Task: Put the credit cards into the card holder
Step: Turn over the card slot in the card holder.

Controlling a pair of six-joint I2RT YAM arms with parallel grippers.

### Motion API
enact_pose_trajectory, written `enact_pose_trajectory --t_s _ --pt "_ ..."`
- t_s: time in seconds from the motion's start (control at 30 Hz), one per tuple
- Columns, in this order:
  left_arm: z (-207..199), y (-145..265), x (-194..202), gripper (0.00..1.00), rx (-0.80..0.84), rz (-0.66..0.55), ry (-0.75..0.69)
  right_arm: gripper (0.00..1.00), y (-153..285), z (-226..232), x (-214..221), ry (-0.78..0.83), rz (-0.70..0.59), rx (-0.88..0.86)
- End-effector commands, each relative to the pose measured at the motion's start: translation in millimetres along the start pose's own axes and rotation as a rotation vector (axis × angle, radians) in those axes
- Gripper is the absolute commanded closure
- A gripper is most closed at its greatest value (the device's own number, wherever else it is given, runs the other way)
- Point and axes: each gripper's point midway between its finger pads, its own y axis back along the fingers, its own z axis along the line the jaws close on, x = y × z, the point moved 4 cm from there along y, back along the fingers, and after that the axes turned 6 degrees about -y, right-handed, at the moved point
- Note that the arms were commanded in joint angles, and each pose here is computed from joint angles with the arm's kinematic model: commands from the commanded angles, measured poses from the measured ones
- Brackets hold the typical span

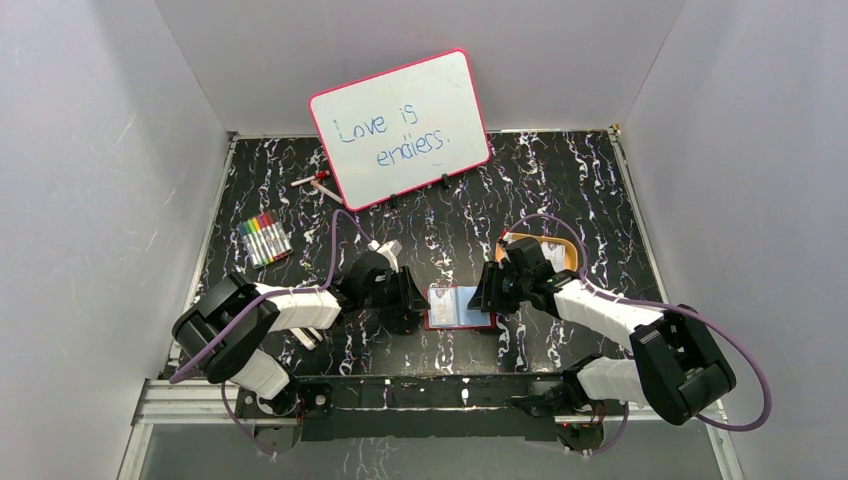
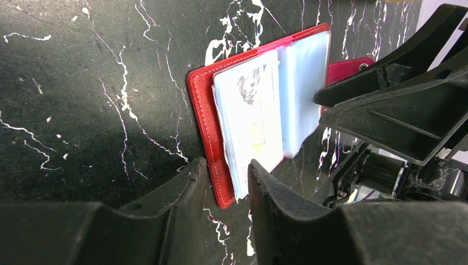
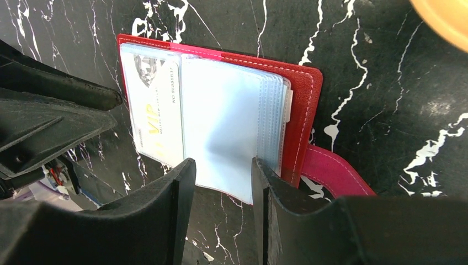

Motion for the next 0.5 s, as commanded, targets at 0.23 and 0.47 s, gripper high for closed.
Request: enact_pose_trajectory --t_s 0.23,0.47 --pt "-5 2 -2 0.68 0.018 -0.010 -0.022 0.49 -5 11 -1 0.010 0.012 -0.090" --pt "-5 2 -3 0.68 0.021 -0.011 -0.021 0.49 -13 24 -3 -0.004 0.046 -0.169"
